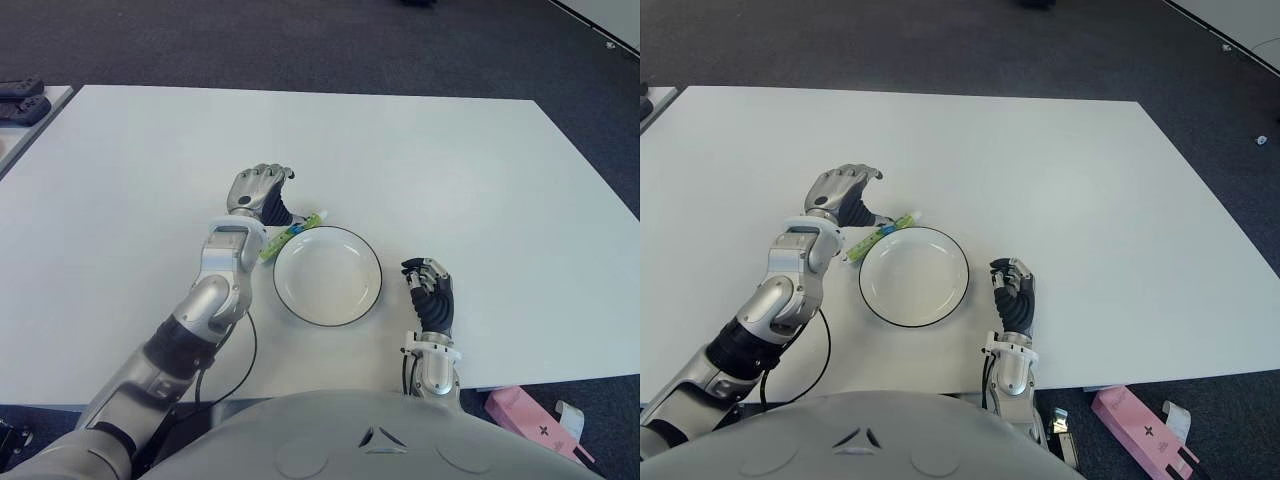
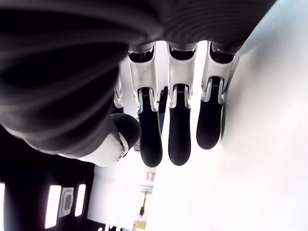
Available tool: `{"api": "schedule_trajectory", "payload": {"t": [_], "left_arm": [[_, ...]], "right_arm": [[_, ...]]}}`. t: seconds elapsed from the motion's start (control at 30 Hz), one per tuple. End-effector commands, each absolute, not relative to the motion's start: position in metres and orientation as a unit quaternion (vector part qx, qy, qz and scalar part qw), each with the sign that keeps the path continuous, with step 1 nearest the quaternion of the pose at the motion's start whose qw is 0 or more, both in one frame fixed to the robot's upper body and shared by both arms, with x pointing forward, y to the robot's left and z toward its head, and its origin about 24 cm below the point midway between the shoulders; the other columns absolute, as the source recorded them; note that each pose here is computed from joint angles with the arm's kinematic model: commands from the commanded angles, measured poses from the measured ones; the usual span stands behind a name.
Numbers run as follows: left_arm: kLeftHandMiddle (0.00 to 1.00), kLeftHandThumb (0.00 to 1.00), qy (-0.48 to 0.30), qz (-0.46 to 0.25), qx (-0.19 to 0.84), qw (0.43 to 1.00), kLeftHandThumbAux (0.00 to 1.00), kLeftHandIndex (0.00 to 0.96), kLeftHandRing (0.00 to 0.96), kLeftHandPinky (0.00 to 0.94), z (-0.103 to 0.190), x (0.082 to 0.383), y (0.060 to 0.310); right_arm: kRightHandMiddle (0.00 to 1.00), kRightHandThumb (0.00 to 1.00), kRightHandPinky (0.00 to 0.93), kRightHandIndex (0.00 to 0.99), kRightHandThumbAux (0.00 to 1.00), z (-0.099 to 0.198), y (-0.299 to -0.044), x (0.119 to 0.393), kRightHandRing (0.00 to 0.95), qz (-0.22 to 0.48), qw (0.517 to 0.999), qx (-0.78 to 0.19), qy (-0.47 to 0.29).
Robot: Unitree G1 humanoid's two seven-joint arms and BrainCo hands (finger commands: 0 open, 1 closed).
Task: Put the toothpaste on the table into the plate.
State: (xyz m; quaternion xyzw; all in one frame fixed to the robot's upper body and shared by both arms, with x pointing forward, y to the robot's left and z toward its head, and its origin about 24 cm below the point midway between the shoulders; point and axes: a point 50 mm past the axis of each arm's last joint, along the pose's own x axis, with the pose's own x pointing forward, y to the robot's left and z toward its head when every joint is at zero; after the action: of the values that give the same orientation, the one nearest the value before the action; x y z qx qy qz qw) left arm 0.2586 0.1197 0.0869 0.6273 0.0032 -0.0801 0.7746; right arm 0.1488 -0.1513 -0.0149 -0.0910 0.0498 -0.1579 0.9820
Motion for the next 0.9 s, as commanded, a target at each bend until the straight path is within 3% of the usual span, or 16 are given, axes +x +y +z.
{"api": "schedule_trajectory", "payload": {"t": [0.03,0.4,0.9], "left_arm": [[0.187,0.000,-0.005,-0.065,0.624,0.778,0.631,0.208,0.149,0.167,0.090,0.248,0.120],[0.166,0.015,-0.044,-0.067,0.601,0.796,0.671,0.193,0.133,0.162,0.100,0.213,0.100],[0.196,0.051,-0.097,-0.108,0.553,0.821,0.717,0.157,0.190,0.249,0.098,0.199,0.086]], "right_arm": [[0.461,0.702,0.431,0.424,0.731,-0.020,-0.151,0.148,0.447,-0.156,0.981,-0.093,0.065],[0.461,0.701,0.436,0.423,0.731,-0.018,-0.151,0.148,0.452,-0.155,0.982,-0.090,0.065],[0.463,0.703,0.433,0.424,0.730,-0.018,-0.150,0.149,0.453,-0.154,0.983,-0.083,0.062]]}}
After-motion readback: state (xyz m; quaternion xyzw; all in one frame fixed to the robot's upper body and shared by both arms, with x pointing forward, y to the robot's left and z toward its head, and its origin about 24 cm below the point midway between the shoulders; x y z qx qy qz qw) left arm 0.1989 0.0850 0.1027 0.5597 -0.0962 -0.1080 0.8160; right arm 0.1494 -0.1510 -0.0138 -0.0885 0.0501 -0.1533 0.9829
